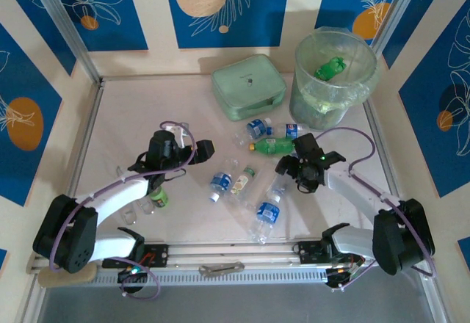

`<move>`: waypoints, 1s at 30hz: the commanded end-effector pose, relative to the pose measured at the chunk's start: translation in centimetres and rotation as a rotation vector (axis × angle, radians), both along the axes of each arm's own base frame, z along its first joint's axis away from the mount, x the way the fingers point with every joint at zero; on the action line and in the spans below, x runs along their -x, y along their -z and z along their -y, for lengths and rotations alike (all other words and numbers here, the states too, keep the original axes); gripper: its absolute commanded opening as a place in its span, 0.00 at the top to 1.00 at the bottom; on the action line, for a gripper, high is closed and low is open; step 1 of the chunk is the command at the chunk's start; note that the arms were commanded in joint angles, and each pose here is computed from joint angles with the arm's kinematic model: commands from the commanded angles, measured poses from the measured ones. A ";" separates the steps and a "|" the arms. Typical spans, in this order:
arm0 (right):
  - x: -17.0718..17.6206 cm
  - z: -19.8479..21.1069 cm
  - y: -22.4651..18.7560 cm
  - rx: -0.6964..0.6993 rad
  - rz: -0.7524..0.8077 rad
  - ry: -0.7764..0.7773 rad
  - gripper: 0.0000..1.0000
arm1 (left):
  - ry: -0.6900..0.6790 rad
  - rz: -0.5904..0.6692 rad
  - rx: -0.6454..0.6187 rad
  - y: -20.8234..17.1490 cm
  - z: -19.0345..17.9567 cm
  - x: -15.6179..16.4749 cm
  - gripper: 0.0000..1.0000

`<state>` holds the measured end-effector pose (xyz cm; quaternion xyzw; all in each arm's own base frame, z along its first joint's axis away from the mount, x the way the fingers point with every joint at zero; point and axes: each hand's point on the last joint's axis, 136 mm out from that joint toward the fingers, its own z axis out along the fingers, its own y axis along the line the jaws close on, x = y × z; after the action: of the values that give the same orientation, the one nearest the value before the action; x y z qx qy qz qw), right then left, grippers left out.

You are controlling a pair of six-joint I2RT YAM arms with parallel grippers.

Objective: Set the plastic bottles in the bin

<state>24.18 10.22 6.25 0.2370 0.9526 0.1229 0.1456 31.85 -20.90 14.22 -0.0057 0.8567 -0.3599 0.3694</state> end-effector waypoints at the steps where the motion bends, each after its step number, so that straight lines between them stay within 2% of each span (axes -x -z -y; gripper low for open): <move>1: -1.2 -1.2 0.4 -0.068 0.021 -0.002 0.12 | 0.024 0.024 0.019 -1.3 0.8 -0.2 0.01; 16: -1.1 -0.6 3.1 -0.031 -0.028 0.038 0.22 | 0.017 0.017 0.012 -0.9 0.7 -0.4 0.01; 30: -1.0 0.0 3.9 -0.012 -0.015 0.062 0.40 | 0.008 0.017 0.011 -1.0 0.5 -0.3 0.01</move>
<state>25.25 10.68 2.70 0.2605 0.9468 0.1301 0.1368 31.87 -20.90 13.84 -0.0069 0.8593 -0.3577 0.3655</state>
